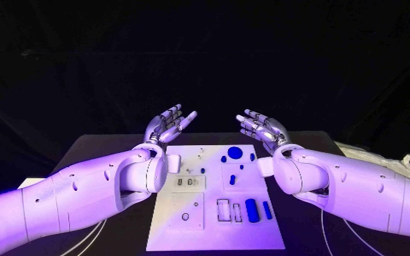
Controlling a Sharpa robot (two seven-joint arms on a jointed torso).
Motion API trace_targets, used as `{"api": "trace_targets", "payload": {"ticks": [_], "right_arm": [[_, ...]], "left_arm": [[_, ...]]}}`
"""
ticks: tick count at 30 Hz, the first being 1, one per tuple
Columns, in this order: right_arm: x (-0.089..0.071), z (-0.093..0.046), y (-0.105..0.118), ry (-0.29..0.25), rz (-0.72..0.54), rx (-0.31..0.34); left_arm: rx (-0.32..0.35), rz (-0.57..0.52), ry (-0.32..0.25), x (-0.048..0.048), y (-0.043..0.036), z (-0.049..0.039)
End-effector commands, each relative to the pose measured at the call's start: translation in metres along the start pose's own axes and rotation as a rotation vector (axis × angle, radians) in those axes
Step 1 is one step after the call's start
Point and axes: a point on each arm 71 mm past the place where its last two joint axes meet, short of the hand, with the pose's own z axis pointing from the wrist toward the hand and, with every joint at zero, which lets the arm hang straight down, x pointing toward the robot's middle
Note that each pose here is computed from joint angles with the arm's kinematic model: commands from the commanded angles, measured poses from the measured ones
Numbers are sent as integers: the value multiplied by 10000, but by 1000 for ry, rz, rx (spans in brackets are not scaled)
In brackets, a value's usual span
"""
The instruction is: Assemble the parts on the task board
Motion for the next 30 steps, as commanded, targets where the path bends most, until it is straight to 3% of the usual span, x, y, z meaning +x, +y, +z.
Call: {"api": "trace_targets", "payload": {"ticks": [1, 8, 9, 13, 20, 25, 30], "right_arm": [[125, 13, -14, 192, -1, 36], [147, 37, -14, 254, -11, 53], [-97, 112, 92, 151, -227, -73], [-154, 120, 162, 140, -308, -117], [-232, 120, 276, 160, -464, -171], [-326, 144, 384, 187, -645, -183], [-328, 185, 442, 248, -890, -171]], "left_arm": [[18, -29, 44, 39, -22, 4], [18, -29, 44, 39, -22, 4], [32, -39, 31, -144, -34, -35], [38, -47, 42, -186, -59, -69], [28, -54, 91, -202, -97, -139], [22, -62, 128, -171, -147, -217], [15, -79, 161, -126, -209, -295]]}}
